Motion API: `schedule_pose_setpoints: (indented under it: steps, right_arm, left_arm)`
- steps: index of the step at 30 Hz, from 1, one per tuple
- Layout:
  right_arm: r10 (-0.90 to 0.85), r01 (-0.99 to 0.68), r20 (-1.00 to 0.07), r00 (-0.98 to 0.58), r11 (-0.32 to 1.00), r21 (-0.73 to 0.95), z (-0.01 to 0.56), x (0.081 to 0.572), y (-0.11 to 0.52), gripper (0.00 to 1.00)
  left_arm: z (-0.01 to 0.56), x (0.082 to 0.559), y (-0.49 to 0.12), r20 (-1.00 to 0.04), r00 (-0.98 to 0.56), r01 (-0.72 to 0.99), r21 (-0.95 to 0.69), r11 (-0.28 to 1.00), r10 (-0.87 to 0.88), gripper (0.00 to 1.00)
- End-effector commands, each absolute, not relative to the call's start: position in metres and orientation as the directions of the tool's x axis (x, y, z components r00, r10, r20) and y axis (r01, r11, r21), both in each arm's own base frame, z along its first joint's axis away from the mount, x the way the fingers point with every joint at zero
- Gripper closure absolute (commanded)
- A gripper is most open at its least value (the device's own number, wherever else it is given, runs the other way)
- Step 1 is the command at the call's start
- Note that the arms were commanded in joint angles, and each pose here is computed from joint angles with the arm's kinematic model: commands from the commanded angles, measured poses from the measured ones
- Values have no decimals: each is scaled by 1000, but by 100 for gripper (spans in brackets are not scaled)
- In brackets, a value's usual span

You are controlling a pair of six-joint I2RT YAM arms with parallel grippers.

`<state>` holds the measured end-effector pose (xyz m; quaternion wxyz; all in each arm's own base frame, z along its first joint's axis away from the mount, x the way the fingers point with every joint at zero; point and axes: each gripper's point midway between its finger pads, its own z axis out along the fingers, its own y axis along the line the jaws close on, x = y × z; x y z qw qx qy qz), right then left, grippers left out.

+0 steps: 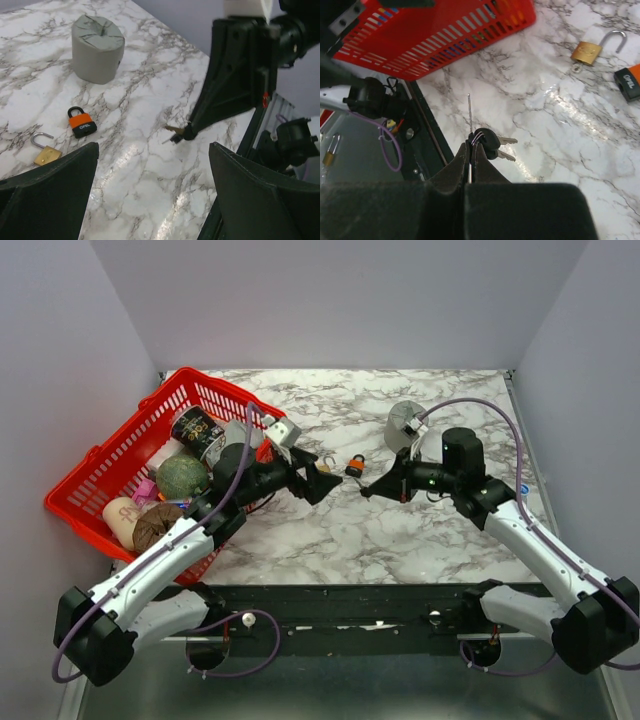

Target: Unlock with the key

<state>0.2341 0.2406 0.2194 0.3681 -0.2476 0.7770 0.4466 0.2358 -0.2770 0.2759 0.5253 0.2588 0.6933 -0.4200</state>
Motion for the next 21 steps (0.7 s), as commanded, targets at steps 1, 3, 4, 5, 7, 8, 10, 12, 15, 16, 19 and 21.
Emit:
schedule_pose_setpoints:
  steps: [1, 3, 4, 5, 7, 8, 10, 12, 15, 16, 19, 21]
  right_arm:
    - [-35, -777, -832, -554, 380, 502, 237, 220, 251, 99]
    - [-25, -778, -826, -564, 350, 521, 239, 215, 254, 99]
    - [-13, -788, -835, -550, 339, 514, 243, 215, 255, 99]
    - [-12, -792, -836, -548, 329, 514, 245, 214, 257, 99]
    - [-11, -790, -833, -553, 323, 521, 246, 213, 258, 99]
    - [3, -801, -846, -532, 321, 505, 251, 216, 259, 99]
    - [10, -798, -847, -531, 330, 504, 252, 218, 258, 99]
    - [19, -797, -849, -529, 332, 504, 254, 219, 259, 99]
    - [33, -803, -847, -530, 300, 514, 257, 217, 262, 99]
    - [36, -805, -847, -530, 291, 516, 258, 216, 263, 99]
    - [43, -799, -837, -546, 275, 535, 255, 217, 266, 99]
    - [43, -798, -833, -552, 264, 542, 254, 215, 268, 99]
  left_arm:
    - [310, 237, -278, -883, -393, 794, -467, 389, -258, 3]
    - [304, 241, -280, -878, -413, 788, -478, 388, -244, 3]
    - [300, 239, -281, -877, -424, 791, -481, 379, -227, 4]
    - [297, 237, -283, -877, -431, 797, -481, 366, -214, 4]
    - [293, 236, -288, -871, -449, 802, -491, 341, -199, 5]
    - [292, 232, -291, -866, -464, 806, -501, 314, -187, 5]
    - [292, 231, -294, -865, -469, 814, -502, 292, -179, 6]
    - [290, 230, -296, -856, -487, 808, -517, 282, -174, 7]
    - [285, 228, -299, -838, -519, 796, -545, 262, -167, 8]
    - [287, 228, -300, -837, -519, 799, -547, 249, -174, 9]
    - [285, 226, -306, -812, -557, 786, -583, 205, -174, 15]
    - [280, 227, -308, -797, -580, 773, -604, 196, -168, 20]
